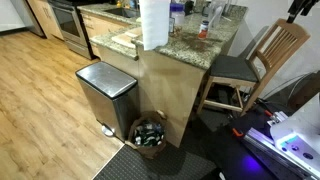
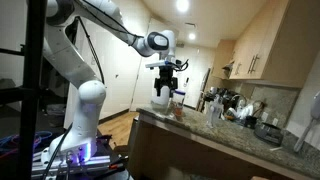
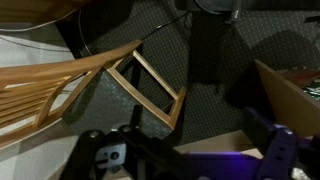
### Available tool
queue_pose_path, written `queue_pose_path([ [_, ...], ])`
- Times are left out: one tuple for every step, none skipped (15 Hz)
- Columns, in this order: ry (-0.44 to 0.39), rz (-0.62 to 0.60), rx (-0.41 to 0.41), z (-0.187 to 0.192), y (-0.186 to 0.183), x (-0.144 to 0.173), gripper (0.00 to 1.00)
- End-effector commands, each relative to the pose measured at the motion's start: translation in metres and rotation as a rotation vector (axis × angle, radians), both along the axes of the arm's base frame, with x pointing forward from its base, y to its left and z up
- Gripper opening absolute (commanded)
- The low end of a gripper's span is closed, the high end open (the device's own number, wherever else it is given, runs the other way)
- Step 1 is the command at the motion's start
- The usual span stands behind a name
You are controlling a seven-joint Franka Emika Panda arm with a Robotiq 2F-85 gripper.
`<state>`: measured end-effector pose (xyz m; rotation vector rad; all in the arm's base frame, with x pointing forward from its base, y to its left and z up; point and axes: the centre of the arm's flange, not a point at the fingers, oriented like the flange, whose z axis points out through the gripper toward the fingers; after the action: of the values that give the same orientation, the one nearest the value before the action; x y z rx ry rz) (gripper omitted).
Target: Take the white bottle and put it upside down on the clear bottle
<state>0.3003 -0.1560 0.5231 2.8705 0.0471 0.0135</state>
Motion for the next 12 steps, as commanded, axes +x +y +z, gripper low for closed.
queue_pose_path([
  [0.0,0.0,0.0,0.0,0.0,0.0,1.0],
  [0.008,0.035,0.025,-0.005,0.004,0.006,1.0],
  [0.005,0.078,0.079,-0.008,0.012,0.014,1.0],
  [-0.016,0.12,0.138,-0.006,0.023,0.023,1.0],
  [-0.035,0.145,0.181,-0.001,0.034,0.03,1.0],
  [-0.053,0.164,0.237,0.007,0.045,0.036,1.0],
  [-0.07,0.158,0.302,0.009,0.055,0.039,1.0],
  [-0.086,0.153,0.362,0.012,0.064,0.043,1.0],
  [-0.101,0.146,0.422,0.015,0.071,0.045,1.0],
  [-0.11,0.147,0.466,0.017,0.075,0.047,1.0],
  [-0.11,0.142,0.388,0.013,0.076,0.035,1.0],
  [-0.114,0.145,0.398,0.014,0.078,0.036,1.0],
])
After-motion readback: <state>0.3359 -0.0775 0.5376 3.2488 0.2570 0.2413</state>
